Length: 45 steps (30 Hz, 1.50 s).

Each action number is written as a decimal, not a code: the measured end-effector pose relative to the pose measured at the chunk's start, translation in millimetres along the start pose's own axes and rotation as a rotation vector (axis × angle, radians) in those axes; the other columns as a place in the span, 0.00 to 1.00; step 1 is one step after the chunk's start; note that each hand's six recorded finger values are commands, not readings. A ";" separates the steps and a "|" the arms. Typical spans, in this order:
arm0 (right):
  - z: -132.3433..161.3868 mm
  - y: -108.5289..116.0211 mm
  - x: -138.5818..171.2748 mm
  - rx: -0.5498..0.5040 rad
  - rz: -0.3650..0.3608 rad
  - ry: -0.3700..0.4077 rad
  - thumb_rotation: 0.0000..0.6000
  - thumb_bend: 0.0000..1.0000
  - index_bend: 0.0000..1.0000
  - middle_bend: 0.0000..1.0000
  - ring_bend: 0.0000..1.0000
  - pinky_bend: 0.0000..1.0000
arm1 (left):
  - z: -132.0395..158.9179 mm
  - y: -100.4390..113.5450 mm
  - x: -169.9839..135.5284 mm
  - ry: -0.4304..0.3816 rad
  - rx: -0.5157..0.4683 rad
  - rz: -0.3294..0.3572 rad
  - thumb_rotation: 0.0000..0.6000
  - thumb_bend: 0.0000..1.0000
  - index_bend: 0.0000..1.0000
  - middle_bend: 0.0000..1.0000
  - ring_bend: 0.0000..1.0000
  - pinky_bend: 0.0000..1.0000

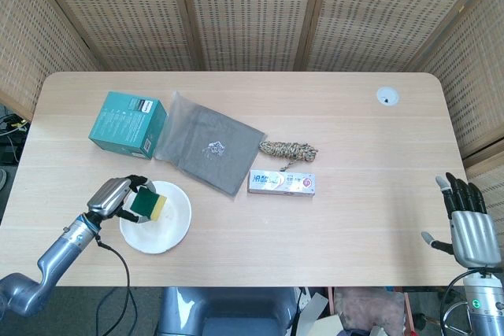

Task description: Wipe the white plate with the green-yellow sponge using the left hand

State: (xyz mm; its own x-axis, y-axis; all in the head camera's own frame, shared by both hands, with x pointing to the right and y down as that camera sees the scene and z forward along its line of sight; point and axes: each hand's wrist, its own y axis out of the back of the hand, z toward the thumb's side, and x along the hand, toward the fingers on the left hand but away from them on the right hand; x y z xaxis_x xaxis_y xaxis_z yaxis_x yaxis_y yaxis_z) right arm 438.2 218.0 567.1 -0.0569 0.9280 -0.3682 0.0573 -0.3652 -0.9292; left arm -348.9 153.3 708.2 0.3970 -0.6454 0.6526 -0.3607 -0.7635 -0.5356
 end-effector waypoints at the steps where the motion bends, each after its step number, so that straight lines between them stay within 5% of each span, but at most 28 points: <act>1: -0.1 0.0 0.2 -0.001 0.000 0.000 1.00 0.00 0.00 0.00 0.00 0.00 | 0.0 -2.1 2.5 0.010 -0.012 -0.009 1.00 0.00 0.56 0.41 0.30 0.38; 7: -1.5 1.0 0.7 -0.006 -0.002 -0.004 1.00 0.00 0.00 0.00 0.00 0.00 | -9.1 -10.5 10.3 0.062 -0.087 -0.034 1.00 0.00 0.56 0.41 0.30 0.38; 29: -2.3 1.8 0.8 -0.017 0.003 -0.004 1.00 0.00 0.00 0.00 0.00 0.00 | -32.8 -36.0 23.1 0.136 -0.119 -0.077 1.00 0.00 0.56 0.41 0.30 0.38; 45: -2.4 4.9 1.4 -0.025 -0.003 -0.003 1.00 0.00 0.00 0.00 0.00 0.00 | -26.8 1.3 13.6 0.101 -0.134 -0.005 1.00 0.00 0.56 0.41 0.30 0.38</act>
State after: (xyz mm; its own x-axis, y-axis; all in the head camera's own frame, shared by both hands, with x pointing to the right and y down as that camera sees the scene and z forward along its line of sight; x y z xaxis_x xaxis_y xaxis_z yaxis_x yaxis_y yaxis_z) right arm 440.8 217.7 562.1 -0.0599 0.9290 -0.3651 0.0824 -0.3599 -0.9293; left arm -366.6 144.2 730.7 0.3148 -0.6309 0.7091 -0.4712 -0.7525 -0.4602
